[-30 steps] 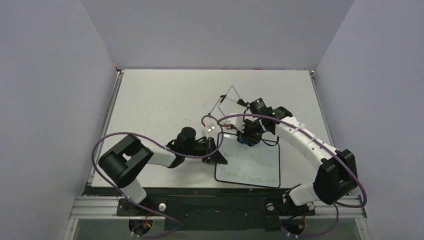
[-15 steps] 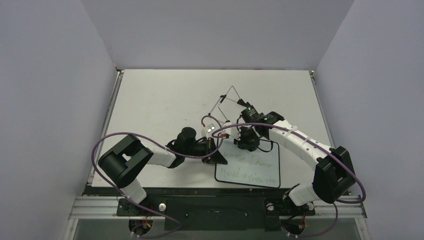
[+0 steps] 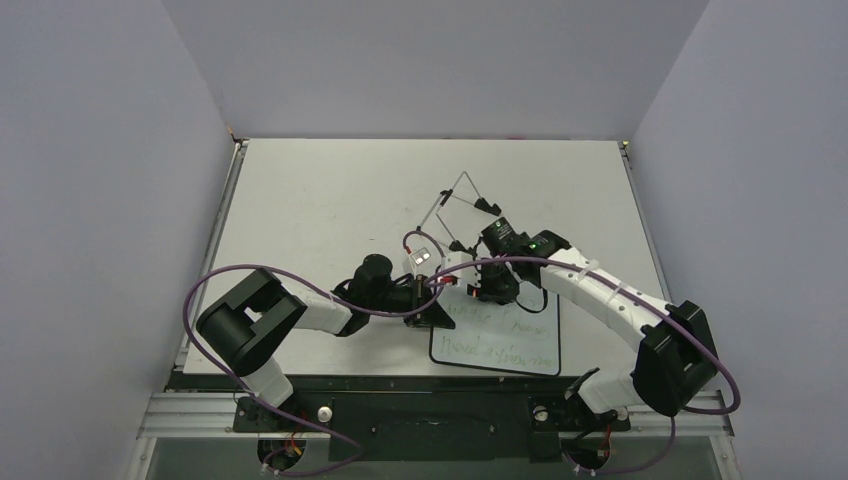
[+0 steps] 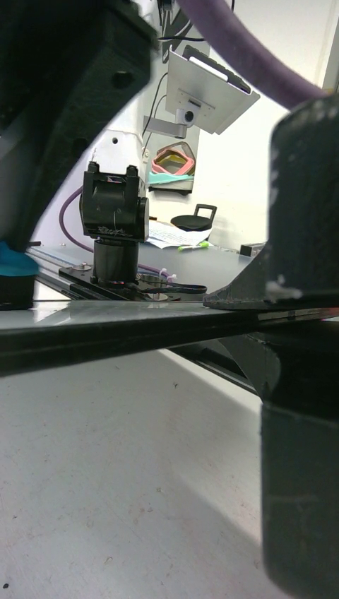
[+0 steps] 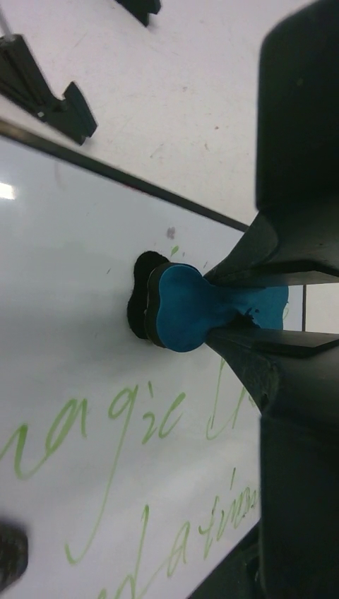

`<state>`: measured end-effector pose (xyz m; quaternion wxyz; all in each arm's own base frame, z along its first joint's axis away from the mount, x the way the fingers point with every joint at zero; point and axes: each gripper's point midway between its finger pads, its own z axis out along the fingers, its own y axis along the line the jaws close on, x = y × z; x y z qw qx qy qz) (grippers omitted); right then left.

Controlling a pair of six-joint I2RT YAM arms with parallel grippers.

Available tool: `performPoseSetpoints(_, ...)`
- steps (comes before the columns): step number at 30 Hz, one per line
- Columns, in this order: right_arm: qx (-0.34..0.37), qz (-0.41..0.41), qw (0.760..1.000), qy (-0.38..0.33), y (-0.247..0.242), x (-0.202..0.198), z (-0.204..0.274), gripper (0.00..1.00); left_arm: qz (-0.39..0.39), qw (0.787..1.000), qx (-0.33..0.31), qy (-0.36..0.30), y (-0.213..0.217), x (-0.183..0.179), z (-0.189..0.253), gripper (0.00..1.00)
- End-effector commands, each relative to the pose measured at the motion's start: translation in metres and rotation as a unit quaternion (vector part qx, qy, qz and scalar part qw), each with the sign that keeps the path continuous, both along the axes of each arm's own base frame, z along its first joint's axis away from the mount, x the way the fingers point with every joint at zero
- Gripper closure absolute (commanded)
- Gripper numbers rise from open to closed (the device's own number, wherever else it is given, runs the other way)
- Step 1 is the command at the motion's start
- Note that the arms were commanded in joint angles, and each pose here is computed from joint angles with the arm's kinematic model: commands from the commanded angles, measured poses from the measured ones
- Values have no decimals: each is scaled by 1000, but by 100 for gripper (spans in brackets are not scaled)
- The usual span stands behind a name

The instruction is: Erase the whiteboard

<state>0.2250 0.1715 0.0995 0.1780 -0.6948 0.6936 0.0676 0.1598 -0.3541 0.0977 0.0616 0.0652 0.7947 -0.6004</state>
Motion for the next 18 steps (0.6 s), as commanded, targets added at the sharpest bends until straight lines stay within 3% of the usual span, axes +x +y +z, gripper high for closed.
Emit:
performPoseSetpoints(1, 4, -100, 994, -53, -16, 35, 8, 100, -15, 996, -46, -70, -8, 4, 29, 100)
performPoseSetpoints(6, 25, -154, 984, -88, -14, 57, 15, 100, -16, 996, -45, -69, -8, 4, 27, 100)
performPoseSetpoints(13, 26, 31, 999, 21, 4, -14, 4, 100, -15, 996, -48, -72, -9, 6, 31, 100)
performPoseSetpoints(16, 29, 55, 997, 35, 3, -23, 6, 100, -17, 996, -47, -72, -8, 5, 31, 100)
performPoseSetpoints(18, 25, 22, 999, 28, -2, -16, 4, 100, -18, 996, -47, -74, -8, 4, 31, 100)
